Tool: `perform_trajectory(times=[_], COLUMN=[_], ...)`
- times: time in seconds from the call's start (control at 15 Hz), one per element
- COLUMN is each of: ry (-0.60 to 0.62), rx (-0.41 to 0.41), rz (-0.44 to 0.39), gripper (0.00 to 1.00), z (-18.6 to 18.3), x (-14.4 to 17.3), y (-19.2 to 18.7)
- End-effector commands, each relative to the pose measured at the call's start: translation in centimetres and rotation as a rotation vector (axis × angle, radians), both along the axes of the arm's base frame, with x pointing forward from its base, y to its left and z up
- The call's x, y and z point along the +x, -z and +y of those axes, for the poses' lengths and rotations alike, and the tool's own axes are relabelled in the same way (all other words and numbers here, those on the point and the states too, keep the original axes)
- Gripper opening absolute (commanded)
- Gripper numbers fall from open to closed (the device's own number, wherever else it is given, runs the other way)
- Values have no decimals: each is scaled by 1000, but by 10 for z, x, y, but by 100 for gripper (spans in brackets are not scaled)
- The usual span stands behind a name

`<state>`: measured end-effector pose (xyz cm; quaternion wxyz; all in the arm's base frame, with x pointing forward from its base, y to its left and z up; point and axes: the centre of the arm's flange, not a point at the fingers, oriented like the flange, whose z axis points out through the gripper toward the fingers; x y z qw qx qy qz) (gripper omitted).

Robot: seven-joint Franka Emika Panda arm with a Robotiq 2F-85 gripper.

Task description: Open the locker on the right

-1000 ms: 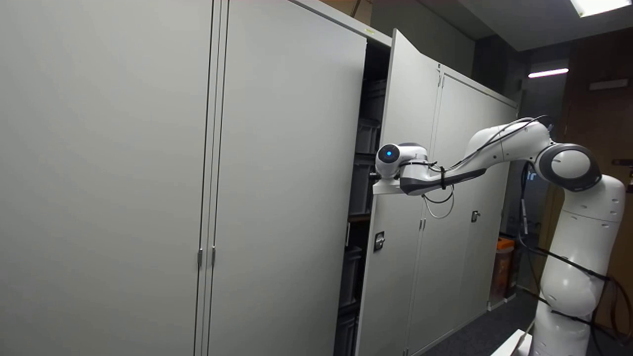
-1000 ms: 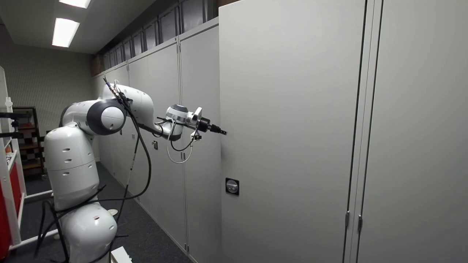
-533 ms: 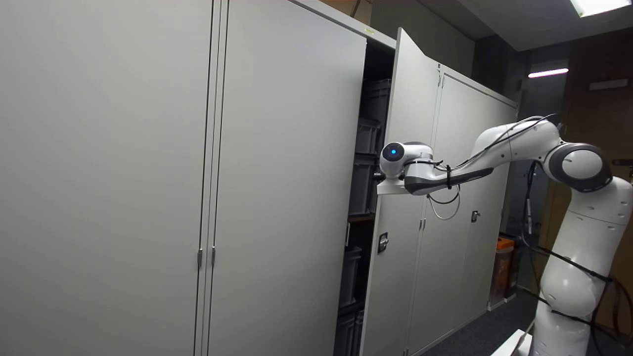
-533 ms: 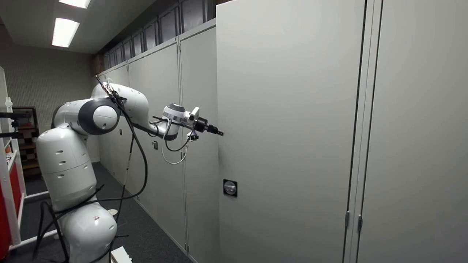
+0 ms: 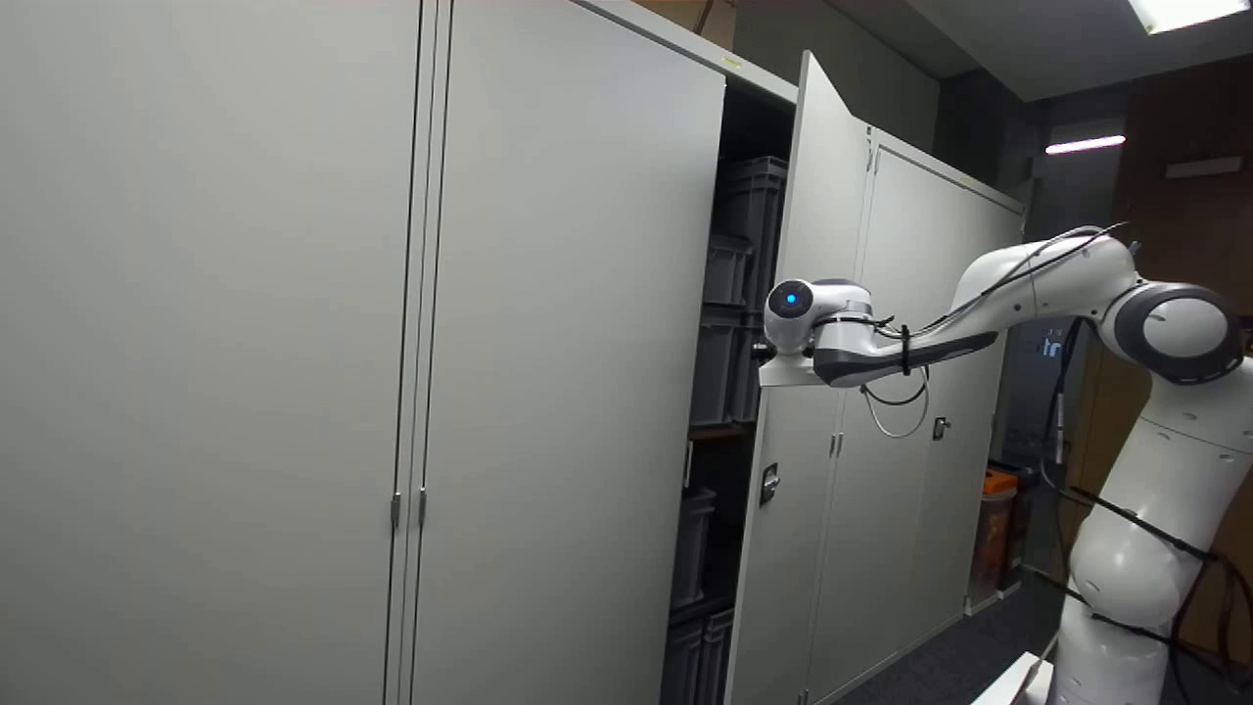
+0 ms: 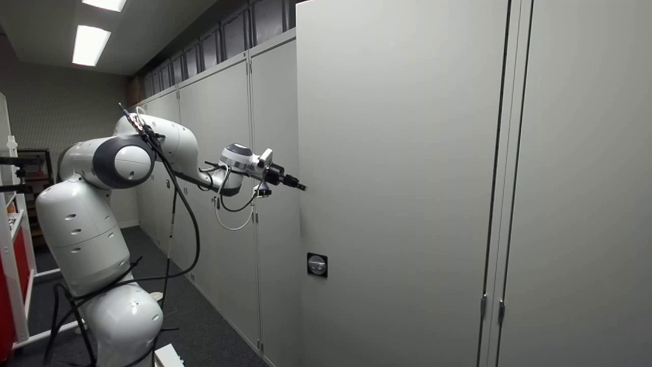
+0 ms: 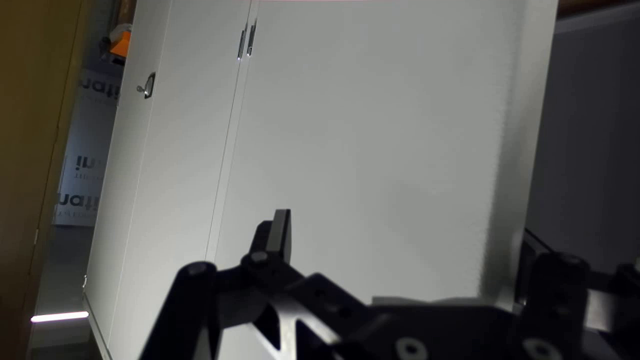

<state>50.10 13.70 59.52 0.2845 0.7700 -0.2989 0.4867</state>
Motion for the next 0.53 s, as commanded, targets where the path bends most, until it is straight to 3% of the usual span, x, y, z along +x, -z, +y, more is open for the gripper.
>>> perform_trajectory(times=[0.0,0.47], ry=[24,29], rx=[-19,-18], rz=[27,35], gripper=[100,100], z=[-9,-15], x=[-34,-51], y=[-9,-11])
